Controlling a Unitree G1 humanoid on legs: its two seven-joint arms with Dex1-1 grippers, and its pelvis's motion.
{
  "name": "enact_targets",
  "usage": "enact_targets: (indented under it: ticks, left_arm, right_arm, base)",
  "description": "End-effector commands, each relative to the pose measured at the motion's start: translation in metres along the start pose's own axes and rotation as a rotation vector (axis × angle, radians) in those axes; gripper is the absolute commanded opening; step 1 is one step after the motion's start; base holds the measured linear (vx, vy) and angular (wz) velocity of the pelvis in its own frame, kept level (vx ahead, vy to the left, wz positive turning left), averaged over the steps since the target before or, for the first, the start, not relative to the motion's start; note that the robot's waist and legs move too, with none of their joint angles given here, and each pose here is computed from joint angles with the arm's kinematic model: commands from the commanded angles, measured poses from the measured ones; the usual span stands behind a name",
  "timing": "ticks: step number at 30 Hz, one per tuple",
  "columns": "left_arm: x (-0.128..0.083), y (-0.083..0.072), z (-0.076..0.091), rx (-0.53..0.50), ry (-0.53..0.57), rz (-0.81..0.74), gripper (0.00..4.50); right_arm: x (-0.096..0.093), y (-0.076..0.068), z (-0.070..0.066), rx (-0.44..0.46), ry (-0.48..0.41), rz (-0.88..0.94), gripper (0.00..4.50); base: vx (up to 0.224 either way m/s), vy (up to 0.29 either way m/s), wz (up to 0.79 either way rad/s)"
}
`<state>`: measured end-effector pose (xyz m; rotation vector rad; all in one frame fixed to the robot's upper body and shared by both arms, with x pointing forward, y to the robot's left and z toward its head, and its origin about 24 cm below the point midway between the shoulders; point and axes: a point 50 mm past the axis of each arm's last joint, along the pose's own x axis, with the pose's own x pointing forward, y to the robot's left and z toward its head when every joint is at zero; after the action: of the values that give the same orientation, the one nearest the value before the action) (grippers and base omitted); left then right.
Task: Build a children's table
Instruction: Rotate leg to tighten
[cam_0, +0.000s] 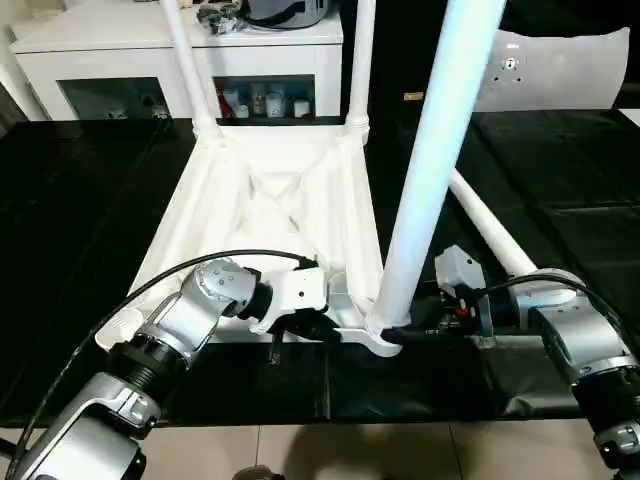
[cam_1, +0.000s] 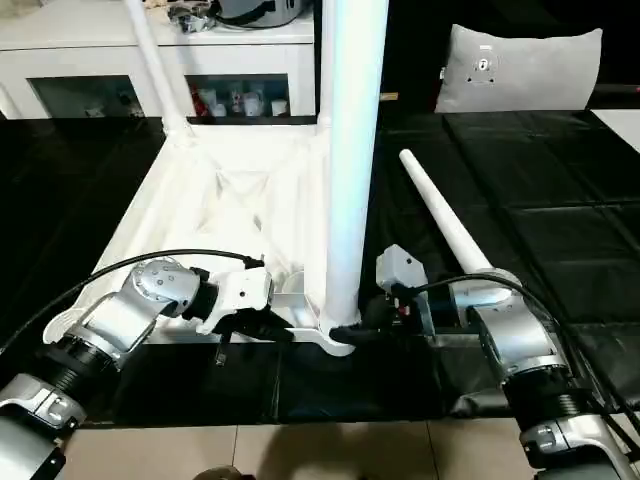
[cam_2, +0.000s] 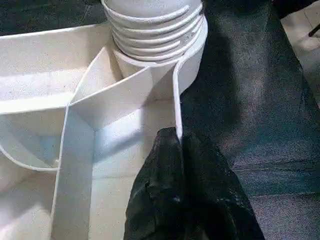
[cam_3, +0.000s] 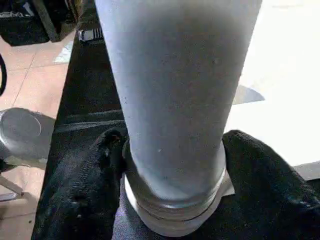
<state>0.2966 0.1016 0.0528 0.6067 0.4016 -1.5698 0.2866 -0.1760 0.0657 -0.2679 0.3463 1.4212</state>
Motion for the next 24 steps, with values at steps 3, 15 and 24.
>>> enact_targets:
  ticks: [3,15,24]
  left_arm:
    - [0.009,-0.012,-0.006,-0.019,0.015,-0.087,0.0]
    - [0.018,-0.005,0.013,-0.343,-0.135,0.26,0.0]
    - [0.04,0.015,0.047,-0.381,-0.146,0.539,0.0]
  right_arm:
    - [0.006,0.005,-0.003,0.032,-0.004,0.056,2.78]
    - [0.052,-0.004,-0.009,0.256,-0.102,-0.253,2.67]
    - [0.086,-0.029,0.002,0.437,-0.215,-0.614,2.66]
  base:
    - [0.0,0.0,0.0]
    - [0.0,0.0,0.0]
    - [-0.033,0.011,-0.04]
